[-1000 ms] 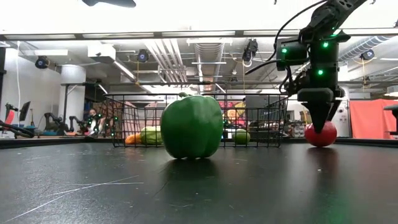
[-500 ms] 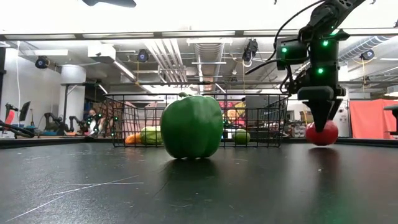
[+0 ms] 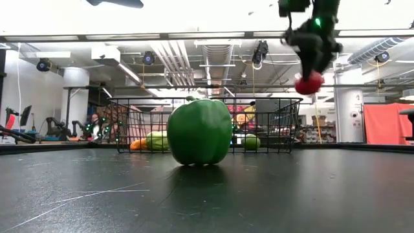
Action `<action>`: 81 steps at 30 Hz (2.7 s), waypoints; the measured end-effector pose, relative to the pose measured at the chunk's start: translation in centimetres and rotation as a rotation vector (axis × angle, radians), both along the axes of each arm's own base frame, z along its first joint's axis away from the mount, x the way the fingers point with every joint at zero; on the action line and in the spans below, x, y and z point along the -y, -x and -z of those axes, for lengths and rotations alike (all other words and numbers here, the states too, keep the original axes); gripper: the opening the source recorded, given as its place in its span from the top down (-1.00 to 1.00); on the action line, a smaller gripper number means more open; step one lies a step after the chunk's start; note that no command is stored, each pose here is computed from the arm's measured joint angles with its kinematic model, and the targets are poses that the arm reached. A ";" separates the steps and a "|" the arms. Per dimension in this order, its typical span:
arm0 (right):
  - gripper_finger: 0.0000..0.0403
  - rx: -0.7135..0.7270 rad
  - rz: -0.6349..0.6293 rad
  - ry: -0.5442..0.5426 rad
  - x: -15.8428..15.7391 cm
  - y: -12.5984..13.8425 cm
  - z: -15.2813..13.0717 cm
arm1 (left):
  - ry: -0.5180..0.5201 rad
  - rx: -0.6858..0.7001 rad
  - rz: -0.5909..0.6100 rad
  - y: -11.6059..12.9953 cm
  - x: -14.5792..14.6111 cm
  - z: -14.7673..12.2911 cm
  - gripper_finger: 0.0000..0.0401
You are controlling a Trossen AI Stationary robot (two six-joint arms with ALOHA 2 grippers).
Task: Sort produce into baskets
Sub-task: Put the tomato into the right wire basket
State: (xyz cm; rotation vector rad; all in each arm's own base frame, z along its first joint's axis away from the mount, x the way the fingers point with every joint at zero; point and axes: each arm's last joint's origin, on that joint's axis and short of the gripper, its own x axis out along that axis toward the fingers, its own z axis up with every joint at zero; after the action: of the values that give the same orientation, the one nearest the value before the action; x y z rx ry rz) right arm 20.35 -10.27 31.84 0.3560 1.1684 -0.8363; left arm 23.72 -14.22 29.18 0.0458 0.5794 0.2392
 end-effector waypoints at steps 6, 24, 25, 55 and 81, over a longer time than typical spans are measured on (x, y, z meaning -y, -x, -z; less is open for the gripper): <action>-0.49 0.114 -0.090 0.074 1.3 -2.9 -3.6 | -0.004 0.003 -0.005 0.0 0.0 0.0 -0.12; -0.49 0.062 -0.346 -0.136 11.0 -12.5 0.6 | 0.058 0.122 -0.175 1.7 0.1 -0.9 -0.12; -0.49 0.054 -0.333 -0.143 11.6 -12.6 1.1 | 0.055 0.134 -0.184 2.0 0.2 -1.0 -0.12; -0.49 0.024 -0.189 -0.200 15.2 -13.3 8.6 | 0.026 0.186 -0.197 3.2 1.1 -1.2 -0.12; -0.67 0.024 -0.184 -0.204 15.2 -13.3 9.3 | 0.018 0.178 -0.196 3.2 1.1 -1.2 -0.12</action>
State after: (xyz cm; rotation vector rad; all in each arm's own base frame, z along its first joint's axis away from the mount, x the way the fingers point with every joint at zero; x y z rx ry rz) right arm 33.66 -25.48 22.58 0.4175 1.2477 -0.5527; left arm 20.49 -15.34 30.33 -0.0494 0.4080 0.4245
